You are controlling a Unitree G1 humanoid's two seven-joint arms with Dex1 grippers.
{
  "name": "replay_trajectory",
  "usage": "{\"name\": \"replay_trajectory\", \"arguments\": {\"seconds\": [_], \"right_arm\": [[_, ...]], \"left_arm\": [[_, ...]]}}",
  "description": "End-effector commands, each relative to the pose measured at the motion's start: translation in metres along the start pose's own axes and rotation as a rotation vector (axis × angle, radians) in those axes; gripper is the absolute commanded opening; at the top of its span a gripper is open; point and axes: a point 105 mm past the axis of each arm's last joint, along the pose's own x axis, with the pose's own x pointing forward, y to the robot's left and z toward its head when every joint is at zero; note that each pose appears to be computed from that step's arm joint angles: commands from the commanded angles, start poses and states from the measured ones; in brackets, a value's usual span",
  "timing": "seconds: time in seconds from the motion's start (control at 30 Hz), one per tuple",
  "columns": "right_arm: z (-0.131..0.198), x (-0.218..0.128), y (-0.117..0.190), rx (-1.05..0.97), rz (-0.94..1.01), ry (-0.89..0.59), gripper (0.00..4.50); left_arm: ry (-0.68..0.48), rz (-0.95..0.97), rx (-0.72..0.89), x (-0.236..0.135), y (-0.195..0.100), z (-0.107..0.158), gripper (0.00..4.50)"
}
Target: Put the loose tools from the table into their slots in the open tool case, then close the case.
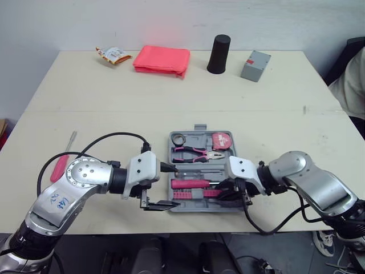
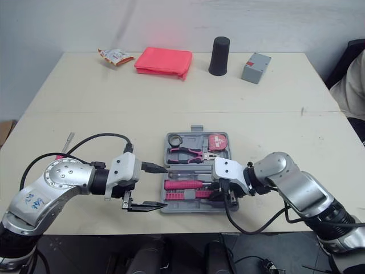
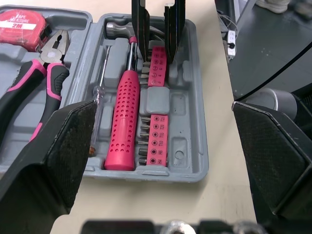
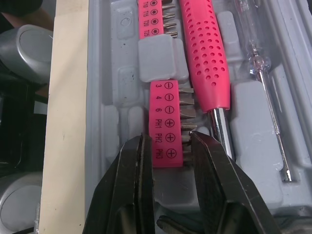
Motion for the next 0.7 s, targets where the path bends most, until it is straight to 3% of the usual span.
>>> {"name": "replay_trajectory", "arguments": {"seconds": [0.03, 0.1, 0.33, 0.47, 0.57, 0.6, 0.7], "right_arm": [[0.015, -0.003, 0.003, -0.033, 0.012, -0.048, 2.08], [0.023, -0.011, 0.0, -0.03, 0.002, -0.095, 3.03], [0.025, -0.024, -0.007, -0.088, -0.051, -0.316, 3.03], [0.019, -0.025, 0.002, -0.053, -0.039, -0.479, 1.82], [0.01, -0.019, 0.003, -0.021, -0.062, -0.498, 0.29], [0.008, -0.017, 0.003, -0.016, -0.071, -0.497, 0.03], [-0.003, -0.009, 0.005, -0.008, -0.08, -0.469, 0.03]], "left_arm": [[-0.018, -0.002, 0.041, 0.0, 0.0, 0.008, 4.5], [-0.018, -0.002, 0.041, 0.0, 0.0, 0.007, 4.5], [-0.026, -0.007, 0.044, 0.0, -0.002, 0.007, 4.5], [-0.042, -0.01, 0.037, 0.001, -0.003, 0.008, 4.5], [-0.045, -0.013, 0.034, 0.001, -0.003, 0.008, 4.5], [-0.045, -0.014, 0.033, 0.001, -0.004, 0.008, 4.5], [-0.043, -0.017, 0.037, 0.001, -0.002, 0.008, 4.5]]}}
